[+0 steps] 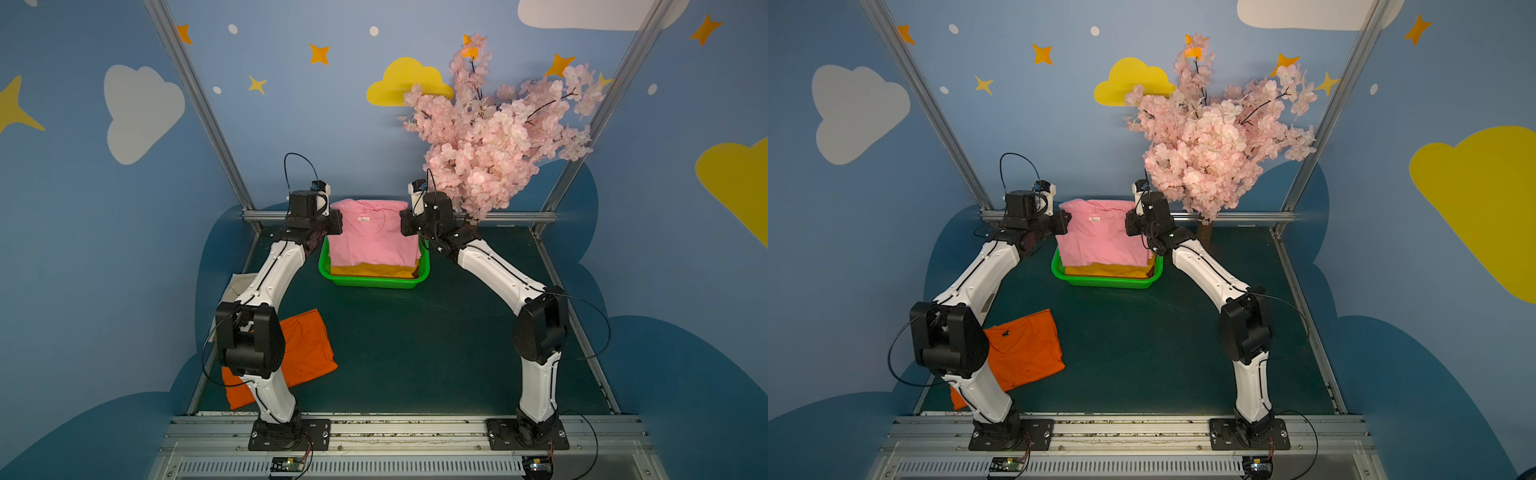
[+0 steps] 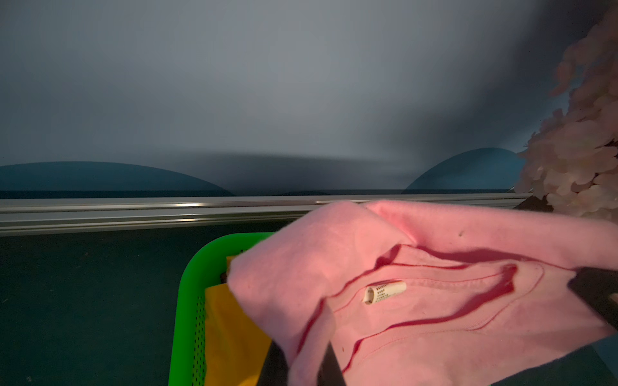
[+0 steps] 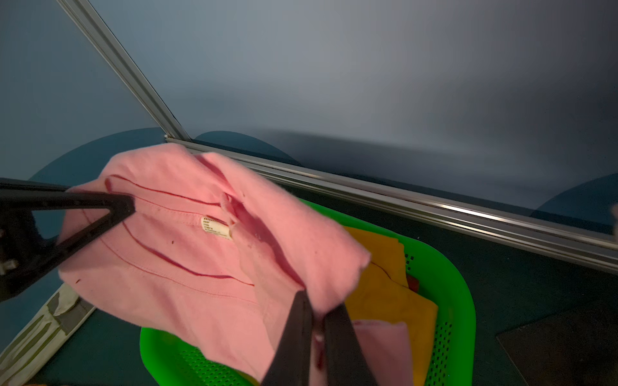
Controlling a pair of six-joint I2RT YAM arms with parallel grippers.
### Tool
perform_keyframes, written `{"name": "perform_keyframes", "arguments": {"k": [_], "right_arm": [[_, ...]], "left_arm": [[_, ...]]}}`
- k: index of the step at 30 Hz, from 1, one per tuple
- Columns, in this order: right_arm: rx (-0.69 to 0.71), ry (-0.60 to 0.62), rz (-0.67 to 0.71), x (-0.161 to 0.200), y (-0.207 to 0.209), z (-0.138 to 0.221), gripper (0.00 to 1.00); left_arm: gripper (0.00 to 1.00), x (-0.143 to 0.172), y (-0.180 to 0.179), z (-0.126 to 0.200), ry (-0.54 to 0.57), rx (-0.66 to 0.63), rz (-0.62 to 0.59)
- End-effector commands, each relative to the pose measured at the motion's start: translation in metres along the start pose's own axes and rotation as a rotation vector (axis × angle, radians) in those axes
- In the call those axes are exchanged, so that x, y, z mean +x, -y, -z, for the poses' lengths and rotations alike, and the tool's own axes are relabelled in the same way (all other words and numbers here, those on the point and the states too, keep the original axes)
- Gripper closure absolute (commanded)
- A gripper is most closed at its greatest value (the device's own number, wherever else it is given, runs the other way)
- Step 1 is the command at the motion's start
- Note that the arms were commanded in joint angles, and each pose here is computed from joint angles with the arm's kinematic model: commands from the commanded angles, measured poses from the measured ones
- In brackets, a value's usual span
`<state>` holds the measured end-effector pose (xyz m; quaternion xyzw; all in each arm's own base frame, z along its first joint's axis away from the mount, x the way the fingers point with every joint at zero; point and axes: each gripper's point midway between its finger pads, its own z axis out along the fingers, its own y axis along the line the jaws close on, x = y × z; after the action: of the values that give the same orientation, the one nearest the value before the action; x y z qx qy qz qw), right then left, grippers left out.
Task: Put the folded t-shirts into the basket
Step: Place the T-shirt in the bin.
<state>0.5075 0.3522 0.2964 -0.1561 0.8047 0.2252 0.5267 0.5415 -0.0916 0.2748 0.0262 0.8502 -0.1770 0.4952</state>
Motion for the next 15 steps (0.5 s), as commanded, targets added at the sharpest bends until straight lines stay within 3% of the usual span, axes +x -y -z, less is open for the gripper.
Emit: {"name": "perform_keyframes", "arguments": {"k": [1,15], "right_arm": [[0.006,-0.013,0.023,-0.004,0.001,-0.002,1.00],[0.062,-0.154,-0.051,0.048,0.012,-0.015,1.00]], "left_arm": [[0.97,-0.005,0.005,-0.003,-0.012,0.034,-0.020],[0.98,0.044,-0.015,-0.024,-0.137,0.006,0.012]]}}
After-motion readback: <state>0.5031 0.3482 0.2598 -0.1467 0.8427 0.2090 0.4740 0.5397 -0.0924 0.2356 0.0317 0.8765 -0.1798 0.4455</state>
